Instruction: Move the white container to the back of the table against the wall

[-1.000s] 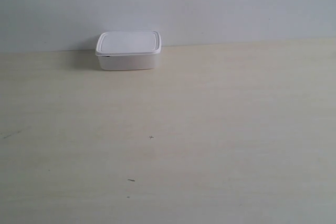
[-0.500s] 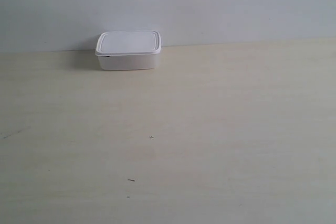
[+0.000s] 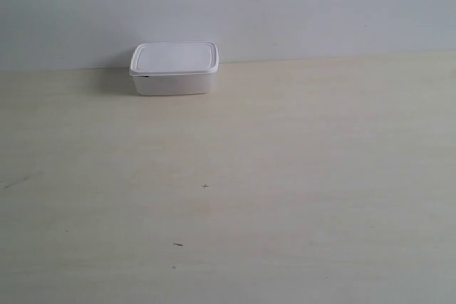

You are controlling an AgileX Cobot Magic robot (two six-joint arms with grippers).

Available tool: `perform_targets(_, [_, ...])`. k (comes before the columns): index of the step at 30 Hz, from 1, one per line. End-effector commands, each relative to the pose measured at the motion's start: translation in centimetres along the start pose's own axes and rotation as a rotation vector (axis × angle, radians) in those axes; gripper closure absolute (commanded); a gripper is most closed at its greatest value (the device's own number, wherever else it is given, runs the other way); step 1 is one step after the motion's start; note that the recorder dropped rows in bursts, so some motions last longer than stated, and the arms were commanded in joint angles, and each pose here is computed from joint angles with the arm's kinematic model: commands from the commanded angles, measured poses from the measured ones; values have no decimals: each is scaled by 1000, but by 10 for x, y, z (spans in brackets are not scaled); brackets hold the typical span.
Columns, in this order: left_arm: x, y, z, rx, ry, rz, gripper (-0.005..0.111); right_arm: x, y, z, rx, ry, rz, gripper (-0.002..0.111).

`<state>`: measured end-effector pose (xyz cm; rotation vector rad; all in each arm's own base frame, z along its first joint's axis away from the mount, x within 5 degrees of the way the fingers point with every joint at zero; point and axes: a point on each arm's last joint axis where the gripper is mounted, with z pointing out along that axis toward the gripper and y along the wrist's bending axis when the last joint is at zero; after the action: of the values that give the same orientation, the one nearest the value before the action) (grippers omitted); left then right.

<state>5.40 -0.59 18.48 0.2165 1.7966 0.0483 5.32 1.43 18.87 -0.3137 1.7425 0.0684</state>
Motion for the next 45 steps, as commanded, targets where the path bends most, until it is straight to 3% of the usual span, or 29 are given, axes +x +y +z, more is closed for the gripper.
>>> perform_targets(1, [1, 0, 0, -4, -4, -10, 107, 1, -2, 0, 24, -6, 132, 108])
perform_targets(45, [1, 0, 0, -4, -4, -10, 107, 3, -1, 0, 17, 15, 138, 108])
